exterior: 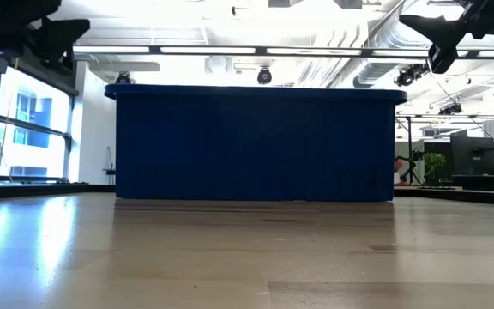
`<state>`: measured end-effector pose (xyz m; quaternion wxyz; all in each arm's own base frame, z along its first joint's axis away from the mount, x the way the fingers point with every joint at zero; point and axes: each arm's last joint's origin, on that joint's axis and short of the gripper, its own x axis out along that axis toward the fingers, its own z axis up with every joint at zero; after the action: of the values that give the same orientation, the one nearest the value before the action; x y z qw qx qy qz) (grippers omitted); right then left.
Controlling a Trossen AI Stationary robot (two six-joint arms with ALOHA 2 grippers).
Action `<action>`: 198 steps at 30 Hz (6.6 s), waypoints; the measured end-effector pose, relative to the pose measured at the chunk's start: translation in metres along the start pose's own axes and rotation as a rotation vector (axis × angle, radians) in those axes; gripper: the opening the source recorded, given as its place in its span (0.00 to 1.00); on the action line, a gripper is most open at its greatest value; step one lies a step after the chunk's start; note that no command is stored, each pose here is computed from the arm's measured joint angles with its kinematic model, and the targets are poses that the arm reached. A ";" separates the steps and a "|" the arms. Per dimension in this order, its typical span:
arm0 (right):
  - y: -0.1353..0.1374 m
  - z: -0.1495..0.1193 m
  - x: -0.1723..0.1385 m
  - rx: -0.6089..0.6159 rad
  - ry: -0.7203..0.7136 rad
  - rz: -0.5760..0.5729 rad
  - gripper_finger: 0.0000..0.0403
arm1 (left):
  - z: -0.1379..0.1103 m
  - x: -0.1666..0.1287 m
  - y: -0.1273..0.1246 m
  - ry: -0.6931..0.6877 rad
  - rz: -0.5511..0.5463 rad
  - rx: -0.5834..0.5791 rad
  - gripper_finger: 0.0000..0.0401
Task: Pick and place slides into bin
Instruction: Return to Home Position
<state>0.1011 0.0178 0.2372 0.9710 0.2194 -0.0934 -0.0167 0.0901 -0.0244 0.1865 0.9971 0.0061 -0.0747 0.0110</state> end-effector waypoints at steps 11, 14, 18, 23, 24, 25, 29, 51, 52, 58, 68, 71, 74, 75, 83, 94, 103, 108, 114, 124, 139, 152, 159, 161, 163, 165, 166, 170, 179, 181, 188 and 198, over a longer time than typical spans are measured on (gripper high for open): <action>0.001 0.002 0.000 -0.007 -0.019 0.011 0.44 | 0.002 0.000 0.001 -0.014 0.025 0.112 0.50; 0.001 0.002 0.000 -0.016 -0.017 0.017 0.44 | 0.001 0.000 0.001 -0.006 0.036 0.125 0.50; 0.001 0.001 0.000 0.008 -0.002 0.033 0.44 | 0.001 0.000 0.001 -0.005 0.036 0.126 0.50; 0.001 0.000 0.000 0.016 0.019 0.045 0.44 | 0.000 0.000 0.001 -0.001 0.035 0.128 0.50; 0.000 -0.001 -0.001 0.018 0.029 0.039 0.44 | 0.001 0.000 0.001 -0.001 0.035 0.128 0.50; 0.000 -0.002 -0.001 0.024 0.034 0.036 0.44 | 0.001 0.000 0.001 -0.001 0.035 0.128 0.50; 0.001 0.001 -0.005 0.039 0.020 0.077 0.44 | 0.001 0.000 0.001 -0.001 0.036 0.128 0.50; -0.005 -0.002 -0.015 0.051 0.056 0.031 0.44 | -0.004 0.000 0.001 0.045 0.029 0.148 0.50; -0.006 -0.002 -0.015 0.061 0.063 0.032 0.44 | -0.004 0.000 0.001 0.046 0.029 0.148 0.50; -0.006 -0.002 -0.015 0.037 0.063 0.029 0.44 | -0.004 0.000 0.001 0.045 0.029 0.148 0.50; -0.005 -0.002 -0.015 0.000 0.060 0.046 0.44 | -0.004 0.000 0.001 0.045 0.029 0.148 0.50; -0.004 -0.002 -0.015 0.021 0.063 0.062 0.44 | -0.004 0.000 0.001 0.045 0.029 0.148 0.50; -0.004 -0.002 -0.015 0.041 0.064 0.063 0.44 | -0.004 0.000 0.001 0.045 0.029 0.148 0.50; -0.004 -0.002 -0.015 0.044 0.065 0.064 0.44 | -0.004 0.000 0.001 0.045 0.029 0.148 0.50; -0.002 -0.001 -0.015 0.071 0.079 0.118 0.44 | -0.004 0.000 0.001 0.045 0.029 0.148 0.50; -0.006 -0.010 -0.016 -0.025 0.159 0.085 0.44 | -0.004 0.000 0.001 0.045 0.029 0.148 0.50; -0.004 -0.005 -0.016 -0.050 0.119 0.124 0.44 | -0.004 0.000 0.001 0.045 0.029 0.148 0.50; -0.004 -0.011 -0.014 -0.065 0.021 0.185 0.44 | -0.004 0.000 0.001 0.045 0.029 0.148 0.50; -0.008 -0.027 -0.015 -0.059 -0.116 0.322 0.44 | -0.004 0.000 0.001 0.045 0.029 0.148 0.50; -0.012 -0.032 -0.012 -0.028 0.011 0.219 0.44 | -0.007 0.000 0.001 0.069 0.026 0.158 0.50; -0.020 -0.049 -0.012 -0.033 0.172 0.109 0.44 | -0.009 0.000 0.000 0.093 0.022 0.169 0.50; -0.028 -0.062 -0.015 -0.070 0.295 0.000 0.44 | -0.009 0.000 0.000 0.093 0.022 0.169 0.50; -0.029 -0.063 -0.015 0.000 0.304 -0.017 0.44 | -0.009 0.000 0.000 0.093 0.022 0.169 0.50; -0.028 -0.063 -0.015 -0.004 0.305 -0.016 0.44 | -0.009 0.000 0.000 0.093 0.022 0.169 0.50; -0.029 -0.063 -0.015 0.001 0.305 -0.016 0.44 | -0.009 0.000 0.000 0.093 0.022 0.169 0.50; -0.029 -0.063 -0.015 0.000 0.305 -0.016 0.44 | -0.009 0.000 0.000 0.093 0.022 0.169 0.50; -0.029 -0.063 -0.015 -0.002 0.305 -0.016 0.44 | -0.009 0.000 0.000 0.093 0.022 0.169 0.50; -0.029 -0.063 -0.015 0.000 0.305 -0.016 0.44 | -0.009 0.000 0.000 0.093 0.022 0.169 0.50; -0.029 -0.063 -0.015 0.000 0.306 -0.017 0.44 | -0.009 0.000 0.000 0.093 0.022 0.169 0.50; -0.029 -0.063 -0.015 0.000 0.306 -0.016 0.44 | -0.009 0.000 0.000 0.093 0.022 0.169 0.50; -0.029 -0.063 -0.015 0.000 0.306 -0.017 0.44 | -0.009 0.000 0.000 0.092 0.022 0.169 0.50; -0.029 -0.063 -0.015 0.000 0.306 -0.017 0.44 | -0.009 0.000 0.000 0.092 0.022 0.169 0.50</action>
<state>0.0980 0.0198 0.1665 0.9737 0.2200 0.0576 0.0089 0.0910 -0.0238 0.1774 0.9953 0.0889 -0.0275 0.0284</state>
